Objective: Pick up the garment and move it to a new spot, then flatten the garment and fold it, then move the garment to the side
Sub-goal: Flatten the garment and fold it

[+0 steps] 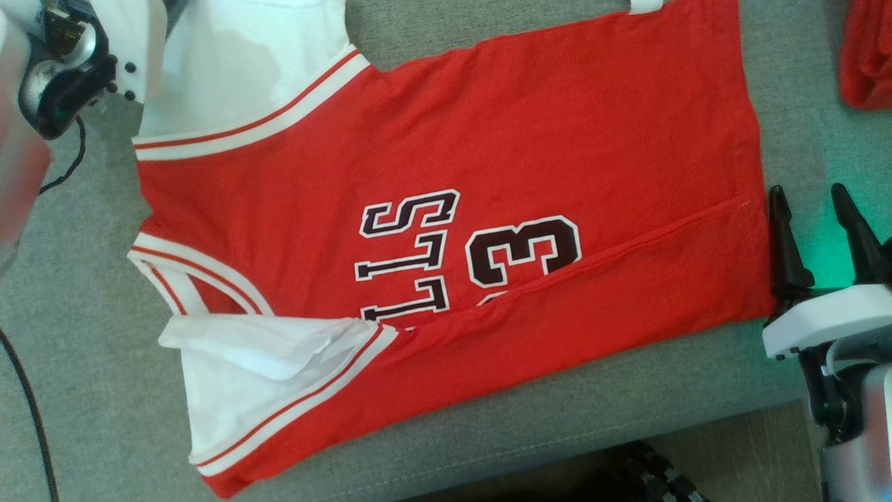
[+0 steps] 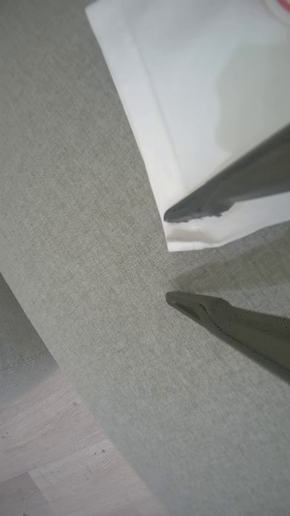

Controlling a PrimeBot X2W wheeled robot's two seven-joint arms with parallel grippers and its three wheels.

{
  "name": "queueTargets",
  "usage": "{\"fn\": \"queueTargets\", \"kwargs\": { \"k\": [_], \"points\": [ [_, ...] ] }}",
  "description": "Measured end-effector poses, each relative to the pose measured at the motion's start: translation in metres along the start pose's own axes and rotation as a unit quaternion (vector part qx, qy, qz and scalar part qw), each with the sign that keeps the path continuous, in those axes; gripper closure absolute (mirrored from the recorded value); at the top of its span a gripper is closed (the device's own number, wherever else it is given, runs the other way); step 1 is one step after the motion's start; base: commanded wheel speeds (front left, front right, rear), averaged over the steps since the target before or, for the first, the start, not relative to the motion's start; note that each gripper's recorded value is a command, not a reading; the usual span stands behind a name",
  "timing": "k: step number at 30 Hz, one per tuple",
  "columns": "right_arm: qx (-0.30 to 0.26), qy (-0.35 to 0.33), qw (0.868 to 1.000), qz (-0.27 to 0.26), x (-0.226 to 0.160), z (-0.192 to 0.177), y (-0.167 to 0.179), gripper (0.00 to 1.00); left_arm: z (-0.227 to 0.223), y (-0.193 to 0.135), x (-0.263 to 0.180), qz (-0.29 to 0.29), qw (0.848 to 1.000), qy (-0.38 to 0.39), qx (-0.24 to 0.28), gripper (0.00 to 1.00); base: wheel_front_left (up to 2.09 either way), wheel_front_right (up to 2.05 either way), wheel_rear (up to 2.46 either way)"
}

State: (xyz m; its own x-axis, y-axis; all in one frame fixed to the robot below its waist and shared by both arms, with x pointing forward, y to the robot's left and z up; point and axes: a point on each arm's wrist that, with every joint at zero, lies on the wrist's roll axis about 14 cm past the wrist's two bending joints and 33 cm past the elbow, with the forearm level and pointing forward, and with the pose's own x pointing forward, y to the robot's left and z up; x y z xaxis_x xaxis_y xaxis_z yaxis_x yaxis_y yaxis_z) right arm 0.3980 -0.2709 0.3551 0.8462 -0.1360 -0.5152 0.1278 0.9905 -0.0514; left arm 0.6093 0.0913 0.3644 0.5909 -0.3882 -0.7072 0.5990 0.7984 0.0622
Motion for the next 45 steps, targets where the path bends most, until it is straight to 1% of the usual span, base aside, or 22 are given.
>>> {"fn": "queueTargets", "kwargs": {
  "k": [1,2,6,9,14,16,19,21,25,31,36,45],
  "points": [
    [0.001,0.000,1.000,0.000,0.000,0.000,0.000,0.00,0.000,0.000,0.000,0.000,1.000,-0.002,0.002,0.90,0.00,0.00,0.00],
    [0.001,-0.001,1.000,-0.001,-0.001,0.001,0.000,0.00,0.000,-0.001,0.000,-0.002,1.000,0.000,0.001,1.00,0.00,0.00,0.00],
    [0.002,-0.009,1.000,0.002,-0.002,0.006,0.001,0.00,0.000,-0.002,-0.004,-0.001,1.000,-0.003,0.010,1.00,0.00,0.00,0.00],
    [-0.001,-0.018,1.000,0.014,-0.002,0.016,0.008,0.00,0.008,-0.002,-0.013,0.002,1.000,-0.020,0.016,1.00,0.00,0.00,0.00],
    [-0.008,-0.048,0.998,0.048,0.013,0.058,0.029,0.00,0.032,-0.005,-0.036,0.005,0.997,-0.067,0.030,1.00,0.00,0.00,0.00],
    [-0.006,-0.048,0.997,0.061,0.021,0.076,0.038,0.00,0.039,-0.008,-0.047,0.003,0.996,-0.080,0.037,1.00,0.00,0.00,0.00],
    [-0.025,-0.029,0.996,0.076,0.036,0.093,0.049,0.00,0.049,-0.012,-0.061,0.001,0.994,-0.097,0.049,1.00,0.00,0.00,0.00],
    [-0.039,-0.004,0.995,0.088,0.046,0.095,0.057,0.00,0.051,-0.014,-0.069,-0.002,0.993,-0.103,0.054,1.00,0.00,0.00,0.00],
    [-0.050,0.034,0.993,0.104,0.065,0.098,0.071,0.00,0.052,-0.018,-0.079,-0.006,0.992,-0.109,0.064,1.00,0.00,0.00,0.00],
    [-0.056,0.090,0.989,0.104,0.084,0.082,0.072,0.00,0.048,-0.021,-0.084,-0.014,0.991,-0.111,0.072,1.00,0.00,0.00,0.00],
    [-0.054,0.111,0.986,0.112,0.090,0.075,0.079,0.00,0.044,-0.020,-0.085,-0.016,0.991,-0.108,0.075,1.00,0.00,0.00,0.00],
    [-0.064,0.095,0.985,0.128,0.097,0.089,0.093,0.00,0.044,-0.020,-0.090,-0.015,0.991,-0.110,0.078,1.00,0.00,0.00,0.00]
  ]
}}
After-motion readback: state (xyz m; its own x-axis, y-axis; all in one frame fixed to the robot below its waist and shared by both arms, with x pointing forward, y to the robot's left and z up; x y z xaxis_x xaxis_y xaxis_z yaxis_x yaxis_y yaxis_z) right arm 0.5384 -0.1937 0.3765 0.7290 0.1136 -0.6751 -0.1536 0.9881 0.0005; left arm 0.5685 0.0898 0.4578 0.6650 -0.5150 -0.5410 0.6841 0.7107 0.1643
